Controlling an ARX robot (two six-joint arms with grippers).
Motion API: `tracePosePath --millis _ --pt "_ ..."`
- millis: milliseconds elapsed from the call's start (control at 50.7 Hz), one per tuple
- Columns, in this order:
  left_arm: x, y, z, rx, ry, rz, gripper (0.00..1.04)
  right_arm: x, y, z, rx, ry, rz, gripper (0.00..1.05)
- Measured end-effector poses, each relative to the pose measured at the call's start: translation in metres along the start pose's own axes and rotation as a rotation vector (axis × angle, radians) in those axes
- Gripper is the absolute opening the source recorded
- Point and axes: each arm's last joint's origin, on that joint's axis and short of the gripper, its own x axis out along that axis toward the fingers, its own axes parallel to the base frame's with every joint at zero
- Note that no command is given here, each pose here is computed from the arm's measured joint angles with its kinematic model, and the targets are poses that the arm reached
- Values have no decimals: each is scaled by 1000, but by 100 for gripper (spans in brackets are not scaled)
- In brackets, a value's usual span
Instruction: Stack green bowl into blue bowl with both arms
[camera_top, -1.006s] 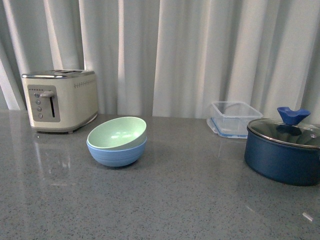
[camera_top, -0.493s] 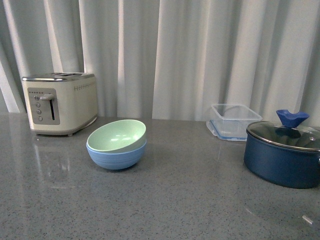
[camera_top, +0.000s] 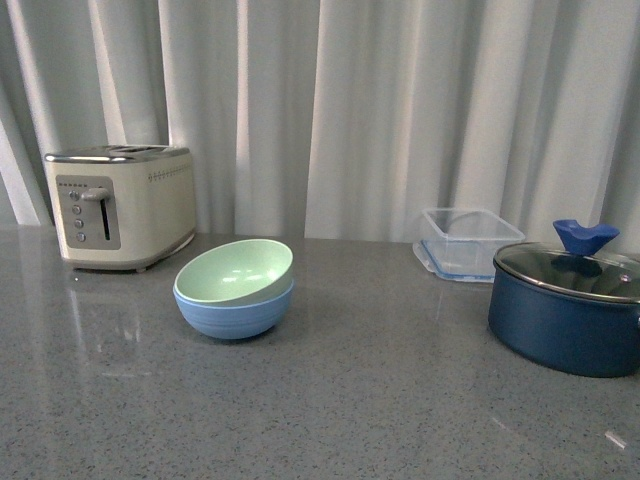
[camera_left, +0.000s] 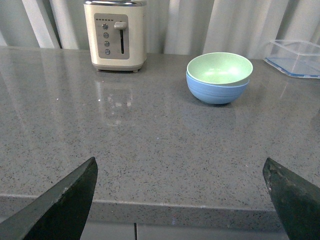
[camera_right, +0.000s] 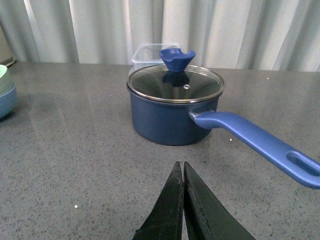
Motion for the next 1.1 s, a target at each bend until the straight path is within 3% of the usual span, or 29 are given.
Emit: tracePosePath --millis 572,1105 --pt "0 0 0 0 0 0 98 -25 0 -18 0 -9 0 1" --pt "0 0 0 0 0 0 98 -40 0 -16 0 -18 0 1"
